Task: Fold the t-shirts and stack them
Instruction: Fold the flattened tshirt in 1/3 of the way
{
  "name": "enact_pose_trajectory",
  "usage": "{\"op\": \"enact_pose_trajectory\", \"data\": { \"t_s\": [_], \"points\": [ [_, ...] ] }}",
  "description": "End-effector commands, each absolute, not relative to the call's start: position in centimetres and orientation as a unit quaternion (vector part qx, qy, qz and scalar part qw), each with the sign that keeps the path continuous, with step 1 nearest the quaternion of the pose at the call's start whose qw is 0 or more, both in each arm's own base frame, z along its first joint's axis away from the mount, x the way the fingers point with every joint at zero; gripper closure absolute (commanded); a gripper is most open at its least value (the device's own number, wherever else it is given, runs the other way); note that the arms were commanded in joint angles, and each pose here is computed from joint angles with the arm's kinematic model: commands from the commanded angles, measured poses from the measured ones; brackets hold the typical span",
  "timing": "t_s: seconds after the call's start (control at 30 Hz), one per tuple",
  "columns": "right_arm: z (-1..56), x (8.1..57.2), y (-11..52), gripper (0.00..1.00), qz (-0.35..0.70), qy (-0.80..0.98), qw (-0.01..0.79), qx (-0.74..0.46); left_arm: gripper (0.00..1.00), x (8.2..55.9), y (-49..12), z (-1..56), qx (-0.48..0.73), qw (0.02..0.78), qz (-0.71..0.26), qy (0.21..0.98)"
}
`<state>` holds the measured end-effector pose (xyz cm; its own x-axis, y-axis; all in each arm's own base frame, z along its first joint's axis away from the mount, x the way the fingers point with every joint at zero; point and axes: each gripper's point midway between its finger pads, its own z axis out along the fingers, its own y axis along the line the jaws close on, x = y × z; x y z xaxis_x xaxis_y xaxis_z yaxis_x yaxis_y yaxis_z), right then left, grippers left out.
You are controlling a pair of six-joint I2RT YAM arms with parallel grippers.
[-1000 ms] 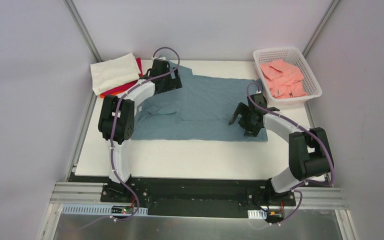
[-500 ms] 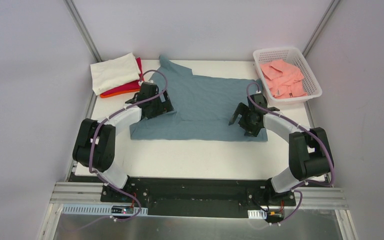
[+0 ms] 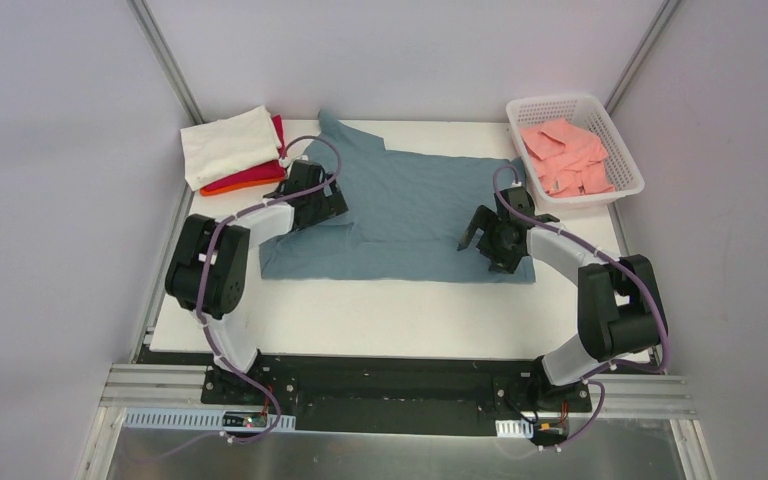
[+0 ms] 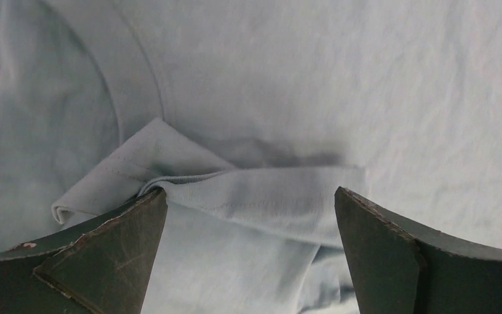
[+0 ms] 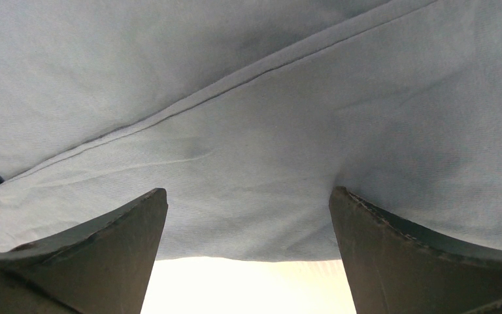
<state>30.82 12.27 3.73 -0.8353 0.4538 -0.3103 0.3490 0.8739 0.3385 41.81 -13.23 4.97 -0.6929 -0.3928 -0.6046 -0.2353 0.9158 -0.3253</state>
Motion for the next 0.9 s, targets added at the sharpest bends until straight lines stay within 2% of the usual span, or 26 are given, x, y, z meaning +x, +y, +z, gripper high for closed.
{"op": "enact_pose_trajectory", "data": {
  "t_s": [0.0, 0.43, 0.53, 0.7, 0.87],
  "points": [
    [3.4, 30.0, 11.3, 0.01, 0.111, 0.954, 0.187, 0.208, 0.00, 45.9, -12.9, 6.4, -0.170, 0.397, -0.101, 0.896],
    [3.8, 30.0, 11.0, 0.01, 0.108, 0.952, 0.195, 0.208, 0.00, 55.5, -14.5, 11.5, -0.122, 0.490, -0.103, 0.857],
    [3.9, 30.0, 11.1, 0.01, 0.109, 0.952, 0.196, 0.207, 0.00, 56.6, -14.3, 12.6, -0.120, 0.483, -0.098, 0.862],
    [4.4, 30.1, 10.9, 0.01, 0.110, 0.950, 0.204, 0.209, 0.00, 54.3, -14.7, 15.1, -0.107, 0.481, -0.120, 0.862],
    [6.4, 30.6, 11.2, 0.01, 0.124, 0.944, 0.226, 0.205, 0.00, 47.2, -14.3, 14.8, -0.126, 0.441, -0.148, 0.876]
  ]
}}
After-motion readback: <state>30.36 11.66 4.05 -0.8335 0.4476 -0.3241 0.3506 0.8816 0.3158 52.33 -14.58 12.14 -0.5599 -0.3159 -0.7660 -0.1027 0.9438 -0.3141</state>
